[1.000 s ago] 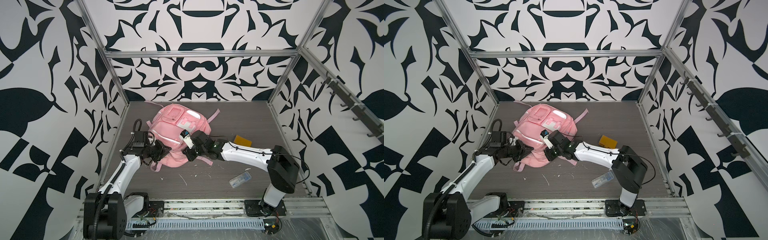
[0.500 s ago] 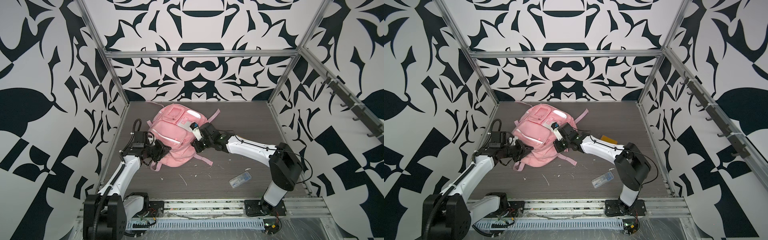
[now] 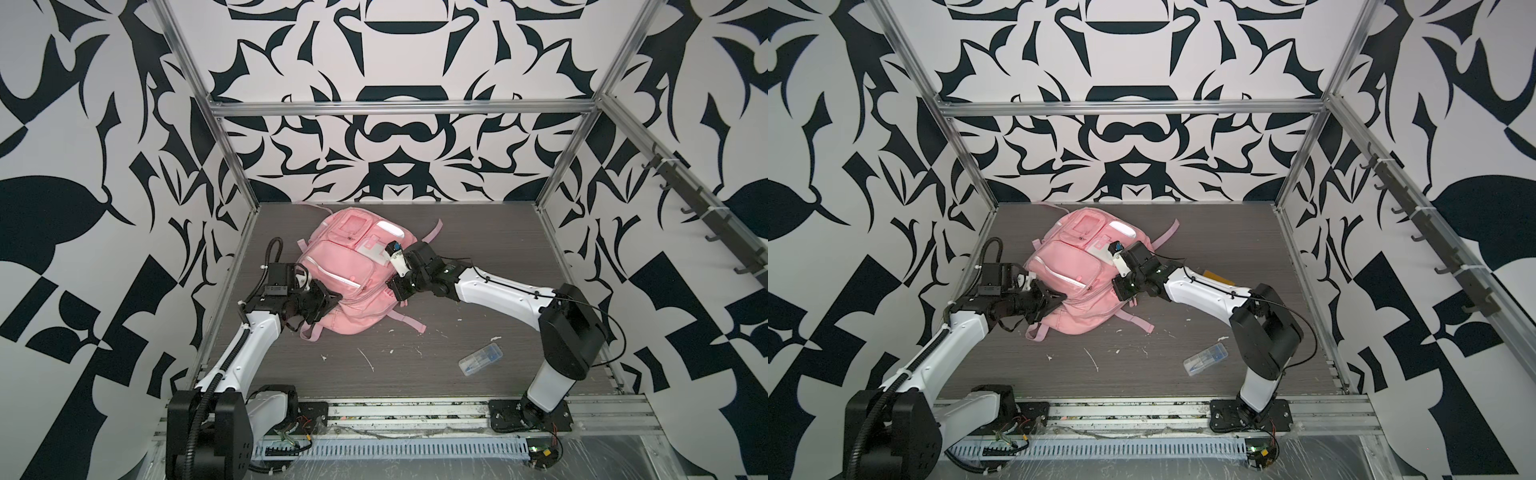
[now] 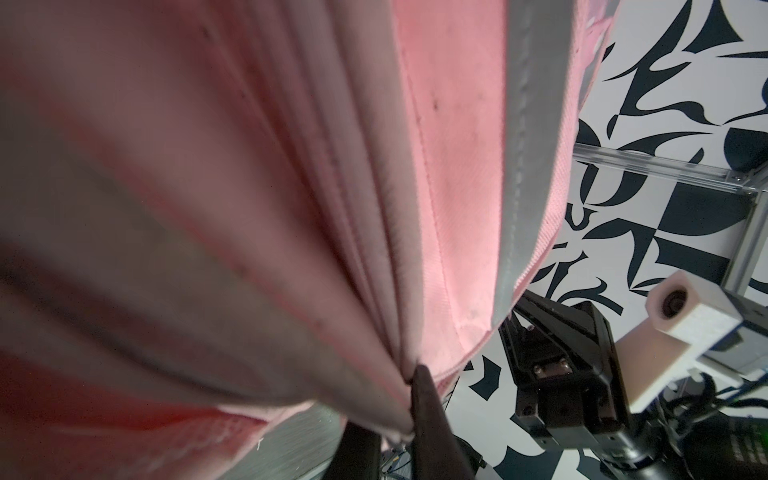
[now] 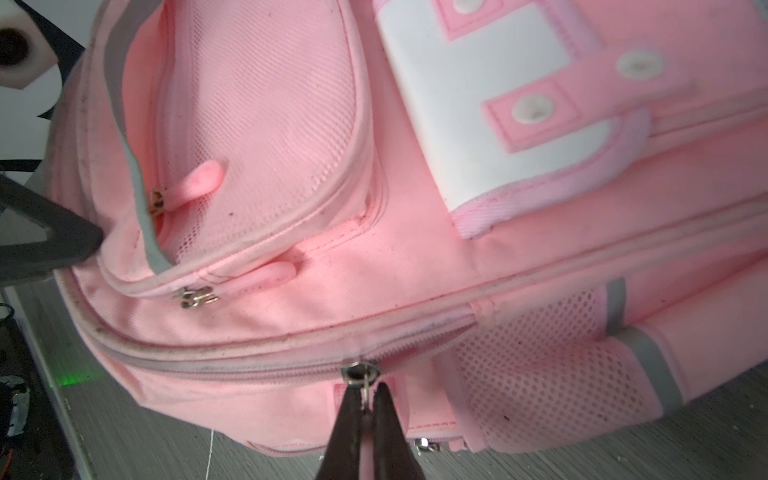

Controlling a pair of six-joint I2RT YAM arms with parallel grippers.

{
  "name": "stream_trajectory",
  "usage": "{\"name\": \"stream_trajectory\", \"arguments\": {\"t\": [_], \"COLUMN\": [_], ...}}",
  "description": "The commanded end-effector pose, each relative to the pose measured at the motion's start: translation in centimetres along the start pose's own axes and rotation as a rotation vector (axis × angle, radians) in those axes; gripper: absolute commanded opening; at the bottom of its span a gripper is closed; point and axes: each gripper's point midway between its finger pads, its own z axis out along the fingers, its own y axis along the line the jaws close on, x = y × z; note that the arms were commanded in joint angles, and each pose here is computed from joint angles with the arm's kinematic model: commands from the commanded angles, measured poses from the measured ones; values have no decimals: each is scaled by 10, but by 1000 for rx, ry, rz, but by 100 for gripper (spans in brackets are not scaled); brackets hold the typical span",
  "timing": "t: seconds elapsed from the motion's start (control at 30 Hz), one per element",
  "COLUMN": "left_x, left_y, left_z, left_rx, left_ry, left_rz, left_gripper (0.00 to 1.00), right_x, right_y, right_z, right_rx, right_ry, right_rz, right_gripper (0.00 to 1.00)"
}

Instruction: Pack the student bag

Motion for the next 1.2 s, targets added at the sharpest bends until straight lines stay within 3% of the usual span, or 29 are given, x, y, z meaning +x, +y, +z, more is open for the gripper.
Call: {"name": "stream_trajectory", "arguments": {"t": [0.0, 0.23, 0.67, 0.73, 1.17], "left_x": [-8, -9, -14, -15, -16], "left_y": [10, 10, -9, -10, -10], "left_z": [-6, -4, -8, -8, -4], "left_rx": [-49, -48, -9, -5, -4], "left_ry": [-56, -49, -53, -53, -41], "left_rz": [15, 18, 72, 73, 69], "left_gripper": [0, 0, 0, 0, 7], "right_x": [-29, -31, -34, -35, -62], "right_y": [-36, -34, -39, -37, -19], "right_z": [-16, -15, -20, -23, -69], "right_rx": [137, 129, 170, 161, 141], "right_ry": [-72, -75, -60, -63, -134], "right_rz": [29, 14, -42, -66, -194], "right_gripper": [0, 0, 26, 35, 39]}}
